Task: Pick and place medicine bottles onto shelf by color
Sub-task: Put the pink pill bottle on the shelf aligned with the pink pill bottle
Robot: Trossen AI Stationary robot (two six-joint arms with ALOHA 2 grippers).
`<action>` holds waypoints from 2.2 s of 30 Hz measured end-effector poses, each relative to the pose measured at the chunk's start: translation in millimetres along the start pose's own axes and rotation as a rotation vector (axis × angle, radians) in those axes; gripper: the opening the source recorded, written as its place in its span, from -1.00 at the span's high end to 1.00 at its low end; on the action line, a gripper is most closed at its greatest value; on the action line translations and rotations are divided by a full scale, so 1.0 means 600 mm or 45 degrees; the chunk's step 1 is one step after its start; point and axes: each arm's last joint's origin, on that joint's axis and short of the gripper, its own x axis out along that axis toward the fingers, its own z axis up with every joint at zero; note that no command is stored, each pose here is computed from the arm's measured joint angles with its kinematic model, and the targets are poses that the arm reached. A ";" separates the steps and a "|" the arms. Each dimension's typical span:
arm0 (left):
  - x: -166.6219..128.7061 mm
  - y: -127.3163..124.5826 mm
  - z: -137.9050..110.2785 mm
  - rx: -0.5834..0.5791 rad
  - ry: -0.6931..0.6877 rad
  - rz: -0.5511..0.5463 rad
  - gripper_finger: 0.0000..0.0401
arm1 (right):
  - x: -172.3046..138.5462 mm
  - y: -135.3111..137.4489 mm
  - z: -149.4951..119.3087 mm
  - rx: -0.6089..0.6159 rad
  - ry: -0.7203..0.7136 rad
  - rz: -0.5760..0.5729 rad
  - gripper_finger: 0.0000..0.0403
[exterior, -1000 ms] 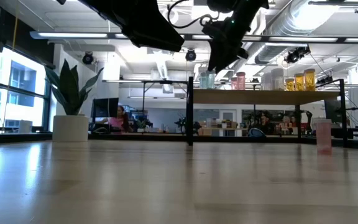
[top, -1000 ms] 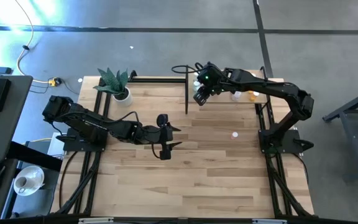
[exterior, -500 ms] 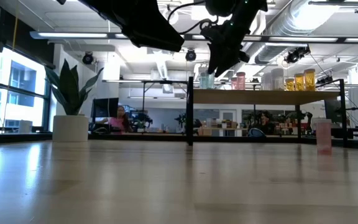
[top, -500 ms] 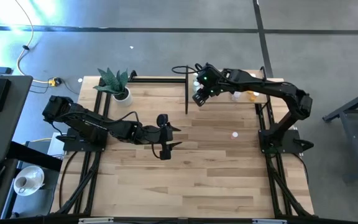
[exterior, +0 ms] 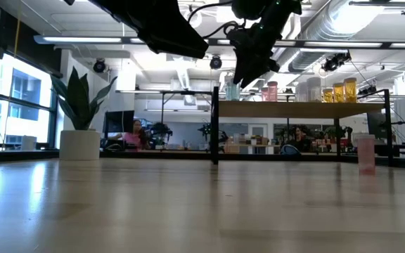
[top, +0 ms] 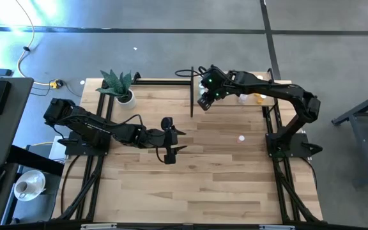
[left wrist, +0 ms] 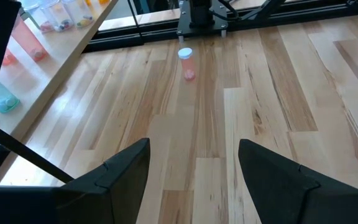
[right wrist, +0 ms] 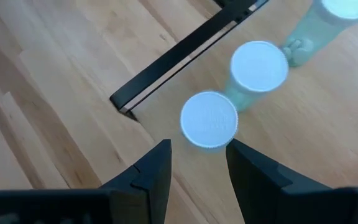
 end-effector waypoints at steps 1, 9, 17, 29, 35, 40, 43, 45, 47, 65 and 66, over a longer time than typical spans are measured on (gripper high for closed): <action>0.000 0.000 0.000 0.000 0.000 0.000 -0.18 | 0.000 0.000 0.000 -0.009 0.002 0.009 0.28; 0.000 0.000 0.000 0.001 0.001 0.000 -0.18 | -0.012 -0.001 -0.003 -0.022 0.005 0.012 0.28; 0.000 0.000 -0.003 0.011 0.026 0.000 -0.18 | -0.059 -0.001 -0.028 -0.028 0.096 0.001 0.28; 0.000 0.000 -0.004 0.011 0.027 -0.001 -0.18 | -0.096 0.052 -0.099 -0.238 0.400 0.011 0.28; 0.000 0.000 -0.004 0.011 0.028 -0.001 -0.18 | -0.091 0.076 -0.145 -0.377 0.491 0.034 0.28; 0.000 0.000 -0.004 0.011 0.028 -0.001 -0.18 | -0.102 0.064 -0.189 -0.363 0.520 0.027 0.28; 0.000 0.000 -0.004 0.011 0.027 -0.001 -0.18 | -0.113 0.049 -0.215 -0.310 0.486 0.036 0.28; 0.000 0.000 -0.004 0.010 0.027 0.000 -0.18 | -0.121 0.039 -0.233 -0.263 0.452 0.047 0.28; 0.000 0.000 -0.003 0.010 0.026 0.000 -0.18 | -0.127 0.030 -0.249 -0.200 0.412 0.061 0.28; 0.000 0.000 -0.003 0.009 0.024 0.000 -0.18 | -0.090 -0.019 -0.372 0.138 0.425 0.022 0.28; 0.000 0.000 -0.003 0.009 0.024 0.000 -0.18 | -0.087 -0.019 -0.373 0.139 0.418 0.027 0.28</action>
